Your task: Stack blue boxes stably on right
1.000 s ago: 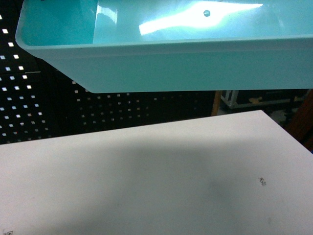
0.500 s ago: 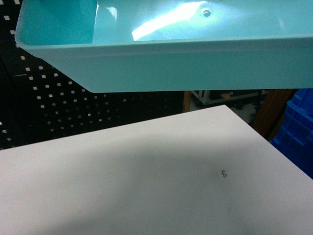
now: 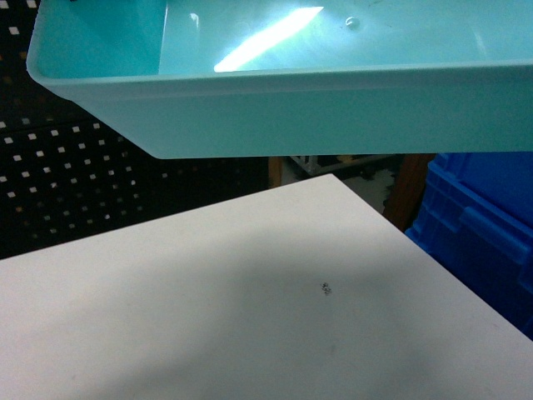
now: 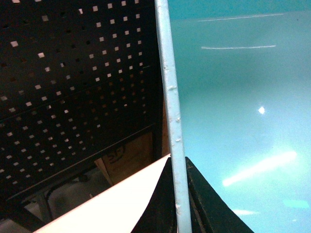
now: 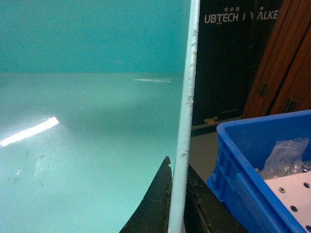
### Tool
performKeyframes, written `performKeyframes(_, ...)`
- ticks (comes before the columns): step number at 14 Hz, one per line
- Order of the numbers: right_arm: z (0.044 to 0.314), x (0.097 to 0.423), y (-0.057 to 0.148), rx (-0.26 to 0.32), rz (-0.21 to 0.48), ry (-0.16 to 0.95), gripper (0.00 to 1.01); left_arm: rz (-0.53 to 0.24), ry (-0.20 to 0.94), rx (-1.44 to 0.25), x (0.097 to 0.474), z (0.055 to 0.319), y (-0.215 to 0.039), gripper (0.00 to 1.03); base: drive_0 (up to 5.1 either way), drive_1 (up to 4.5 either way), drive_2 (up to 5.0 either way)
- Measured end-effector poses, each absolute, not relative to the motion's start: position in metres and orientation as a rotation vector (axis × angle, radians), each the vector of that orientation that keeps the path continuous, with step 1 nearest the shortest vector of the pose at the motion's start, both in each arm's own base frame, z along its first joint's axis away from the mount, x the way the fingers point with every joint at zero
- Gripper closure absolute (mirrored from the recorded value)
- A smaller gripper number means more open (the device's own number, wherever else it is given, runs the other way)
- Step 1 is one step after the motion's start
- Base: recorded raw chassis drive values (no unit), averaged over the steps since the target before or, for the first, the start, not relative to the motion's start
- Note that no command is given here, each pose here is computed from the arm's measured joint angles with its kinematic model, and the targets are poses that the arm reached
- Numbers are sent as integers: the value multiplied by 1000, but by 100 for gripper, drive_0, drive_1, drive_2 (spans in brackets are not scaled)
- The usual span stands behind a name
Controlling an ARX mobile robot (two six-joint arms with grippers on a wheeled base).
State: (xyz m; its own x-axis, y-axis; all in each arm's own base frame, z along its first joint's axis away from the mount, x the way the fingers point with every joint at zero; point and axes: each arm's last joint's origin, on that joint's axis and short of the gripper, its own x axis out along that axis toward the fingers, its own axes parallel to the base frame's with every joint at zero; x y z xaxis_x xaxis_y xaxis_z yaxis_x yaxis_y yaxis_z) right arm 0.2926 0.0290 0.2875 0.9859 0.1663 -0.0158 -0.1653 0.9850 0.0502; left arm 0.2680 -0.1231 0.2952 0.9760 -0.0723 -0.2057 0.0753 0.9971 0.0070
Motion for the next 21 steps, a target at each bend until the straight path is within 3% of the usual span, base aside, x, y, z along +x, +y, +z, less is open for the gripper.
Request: performKeyframes(21,288,293,29,49,167,19,94,-74,206,15,268,295,-123,101,-157,-157,-157)
